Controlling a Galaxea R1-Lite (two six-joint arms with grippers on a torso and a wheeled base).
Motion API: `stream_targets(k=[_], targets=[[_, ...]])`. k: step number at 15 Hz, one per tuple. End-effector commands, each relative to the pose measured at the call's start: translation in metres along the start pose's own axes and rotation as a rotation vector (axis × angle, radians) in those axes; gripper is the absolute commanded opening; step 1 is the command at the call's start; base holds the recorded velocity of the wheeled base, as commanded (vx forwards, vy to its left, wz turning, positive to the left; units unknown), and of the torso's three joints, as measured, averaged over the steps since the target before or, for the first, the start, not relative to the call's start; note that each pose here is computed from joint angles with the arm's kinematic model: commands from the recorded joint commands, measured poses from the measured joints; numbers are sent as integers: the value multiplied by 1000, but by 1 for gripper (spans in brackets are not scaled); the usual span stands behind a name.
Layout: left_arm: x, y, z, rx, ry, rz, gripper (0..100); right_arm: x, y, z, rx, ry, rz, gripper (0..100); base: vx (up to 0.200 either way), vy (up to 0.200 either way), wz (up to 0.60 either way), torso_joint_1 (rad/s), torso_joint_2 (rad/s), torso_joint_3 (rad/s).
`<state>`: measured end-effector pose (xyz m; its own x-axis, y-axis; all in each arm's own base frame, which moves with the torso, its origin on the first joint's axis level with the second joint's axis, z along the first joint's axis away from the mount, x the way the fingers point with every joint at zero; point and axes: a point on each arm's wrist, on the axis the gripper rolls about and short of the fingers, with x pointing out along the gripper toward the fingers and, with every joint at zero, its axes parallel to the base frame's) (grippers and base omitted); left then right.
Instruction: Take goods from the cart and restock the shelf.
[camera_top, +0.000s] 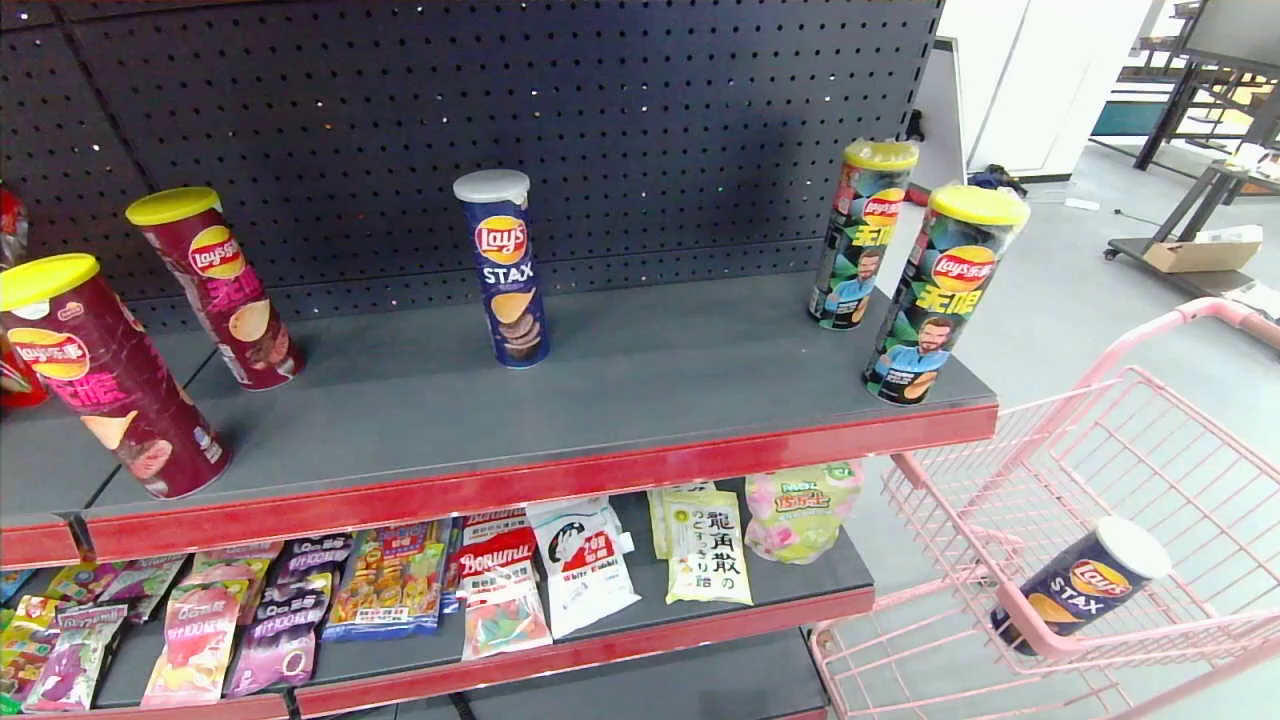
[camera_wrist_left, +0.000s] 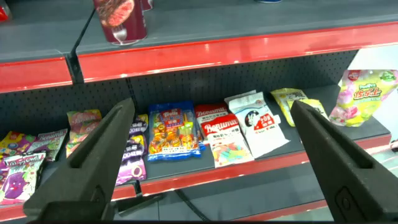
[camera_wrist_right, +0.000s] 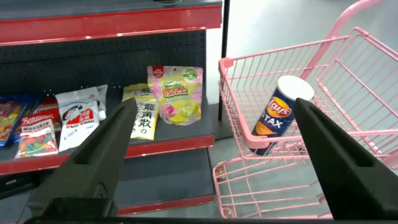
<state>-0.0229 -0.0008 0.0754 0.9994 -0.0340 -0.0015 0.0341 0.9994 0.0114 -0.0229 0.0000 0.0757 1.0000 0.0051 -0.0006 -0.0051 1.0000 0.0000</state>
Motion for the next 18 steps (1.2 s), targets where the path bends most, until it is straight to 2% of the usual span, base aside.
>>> stream_targets(k=[1,8,15,18], targets=[[0,0,0,1,0,0,100,0,0,0,0,-1,1,100,0,0,0,0,0,0],[0,0,0,-1,0,0,100,0,0,0,2,2,1,100,0,0,0,0,0,0],[0,0,0,-1,2,0,100,0,0,0,2,1,1,100,0,0,-600,2,3,1],[0,0,0,-1,0,0,100,0,0,0,2,1,1,100,0,0,0,0,0,0]])
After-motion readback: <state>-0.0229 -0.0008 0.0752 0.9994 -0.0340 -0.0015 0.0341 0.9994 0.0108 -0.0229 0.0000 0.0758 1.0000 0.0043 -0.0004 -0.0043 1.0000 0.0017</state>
